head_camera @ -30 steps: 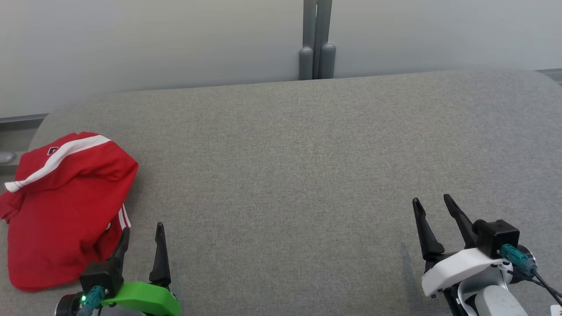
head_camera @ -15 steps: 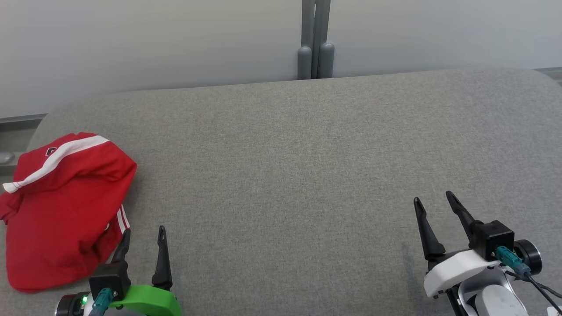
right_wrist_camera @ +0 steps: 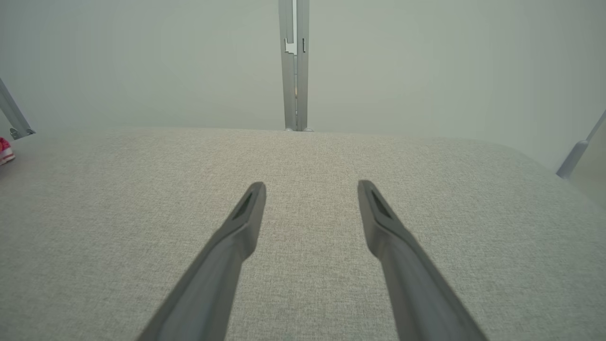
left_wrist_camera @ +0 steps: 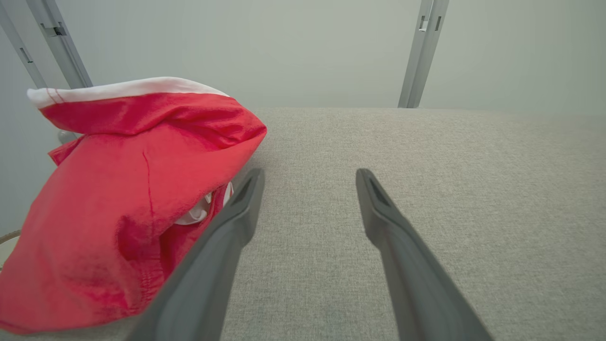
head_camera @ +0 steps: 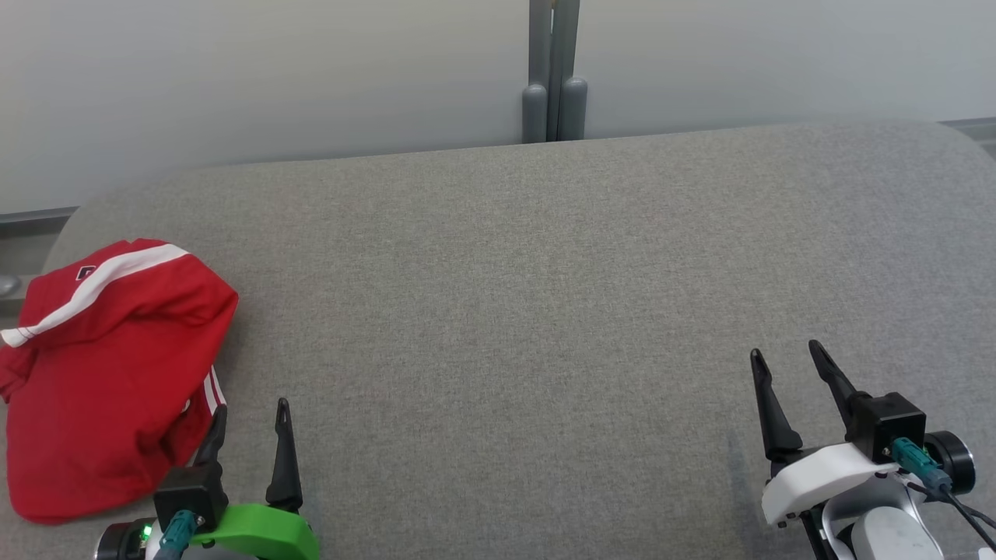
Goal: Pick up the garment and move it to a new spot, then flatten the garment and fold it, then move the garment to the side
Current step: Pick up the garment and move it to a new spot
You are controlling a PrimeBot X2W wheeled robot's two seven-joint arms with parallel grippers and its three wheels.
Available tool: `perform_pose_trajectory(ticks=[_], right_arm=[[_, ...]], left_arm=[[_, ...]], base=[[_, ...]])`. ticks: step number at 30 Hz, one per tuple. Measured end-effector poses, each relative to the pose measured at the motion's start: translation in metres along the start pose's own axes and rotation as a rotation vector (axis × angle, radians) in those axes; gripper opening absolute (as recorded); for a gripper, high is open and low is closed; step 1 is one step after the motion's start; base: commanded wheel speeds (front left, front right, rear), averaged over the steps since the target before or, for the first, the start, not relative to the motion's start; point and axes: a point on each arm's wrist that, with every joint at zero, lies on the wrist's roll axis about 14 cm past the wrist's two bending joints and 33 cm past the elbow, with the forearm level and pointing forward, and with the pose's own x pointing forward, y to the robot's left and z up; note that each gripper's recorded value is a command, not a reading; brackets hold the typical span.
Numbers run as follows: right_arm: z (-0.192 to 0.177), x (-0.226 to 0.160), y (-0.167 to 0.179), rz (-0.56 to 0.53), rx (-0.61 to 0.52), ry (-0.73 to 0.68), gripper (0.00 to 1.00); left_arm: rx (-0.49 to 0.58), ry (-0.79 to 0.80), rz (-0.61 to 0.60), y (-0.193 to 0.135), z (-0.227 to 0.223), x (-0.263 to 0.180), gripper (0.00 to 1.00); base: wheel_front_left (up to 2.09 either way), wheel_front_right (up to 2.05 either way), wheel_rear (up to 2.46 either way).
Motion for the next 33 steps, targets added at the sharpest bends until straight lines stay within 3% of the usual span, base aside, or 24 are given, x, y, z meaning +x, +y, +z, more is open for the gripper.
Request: perform_pose_trajectory(ticks=[14, 33], right_arm=[[-0.006, 0.006, 0.035, 0.111, 0.013, 0.017, 1.00], [-0.014, 0.023, 0.170, 0.487, 0.083, 0.053, 1.00]], left_arm=[[-0.010, 0.010, 0.081, 0.024, -0.004, -0.014, 1.00], [-0.019, 0.058, 0.401, 0.117, -0.024, -0.099, 1.00]], base=[[0.00, 0.00, 0.00], [0.00, 0.00, 0.00]])
